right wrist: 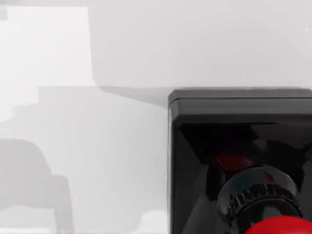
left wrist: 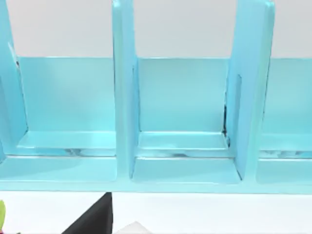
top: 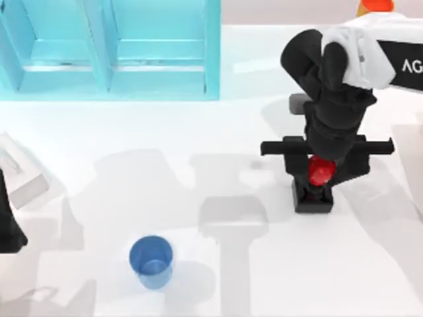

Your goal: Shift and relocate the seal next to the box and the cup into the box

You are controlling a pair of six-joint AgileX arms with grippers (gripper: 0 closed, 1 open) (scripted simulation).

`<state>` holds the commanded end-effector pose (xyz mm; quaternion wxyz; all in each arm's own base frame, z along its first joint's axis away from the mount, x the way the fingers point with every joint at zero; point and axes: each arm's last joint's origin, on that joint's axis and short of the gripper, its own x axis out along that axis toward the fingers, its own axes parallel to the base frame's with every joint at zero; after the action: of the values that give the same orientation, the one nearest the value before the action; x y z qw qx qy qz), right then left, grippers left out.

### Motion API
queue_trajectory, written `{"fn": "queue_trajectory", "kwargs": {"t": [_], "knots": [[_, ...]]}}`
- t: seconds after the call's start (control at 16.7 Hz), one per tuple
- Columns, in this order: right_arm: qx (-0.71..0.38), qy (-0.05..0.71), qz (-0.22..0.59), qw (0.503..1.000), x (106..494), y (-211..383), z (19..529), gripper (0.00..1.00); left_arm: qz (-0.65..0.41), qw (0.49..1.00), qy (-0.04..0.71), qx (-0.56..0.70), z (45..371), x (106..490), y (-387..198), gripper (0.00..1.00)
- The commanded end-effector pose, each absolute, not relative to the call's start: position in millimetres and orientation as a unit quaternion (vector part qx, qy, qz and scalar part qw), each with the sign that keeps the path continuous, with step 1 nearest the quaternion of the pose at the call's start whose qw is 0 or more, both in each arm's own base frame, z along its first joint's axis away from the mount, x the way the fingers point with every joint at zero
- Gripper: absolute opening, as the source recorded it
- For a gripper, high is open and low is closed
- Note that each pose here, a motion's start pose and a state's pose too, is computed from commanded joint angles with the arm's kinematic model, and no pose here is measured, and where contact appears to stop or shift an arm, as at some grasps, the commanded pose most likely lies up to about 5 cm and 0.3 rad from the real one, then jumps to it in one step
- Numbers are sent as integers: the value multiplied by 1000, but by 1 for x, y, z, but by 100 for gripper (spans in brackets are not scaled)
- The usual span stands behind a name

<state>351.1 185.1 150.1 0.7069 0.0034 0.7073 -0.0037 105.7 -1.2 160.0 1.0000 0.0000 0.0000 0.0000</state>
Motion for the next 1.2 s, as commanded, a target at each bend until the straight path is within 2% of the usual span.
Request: {"fn": "queue_trajectory", "kwargs": {"t": [0.18, 0.24, 0.84, 1.2], "knots": [[3, 707, -4, 707, 351, 185, 150, 2, 0, 1000, 0, 0, 160, 106, -1, 100], [3, 707, -4, 707, 351, 185, 150, 0, 0, 1000, 0, 0, 160, 106, -1, 100], [4, 706, -4, 708, 353, 179, 156, 0, 0, 1000, 0, 0, 160, 106, -1, 100], [3, 712, -6, 702, 355, 104, 229, 0, 0, 1000, 0, 0, 160, 106, -1, 100]]}}
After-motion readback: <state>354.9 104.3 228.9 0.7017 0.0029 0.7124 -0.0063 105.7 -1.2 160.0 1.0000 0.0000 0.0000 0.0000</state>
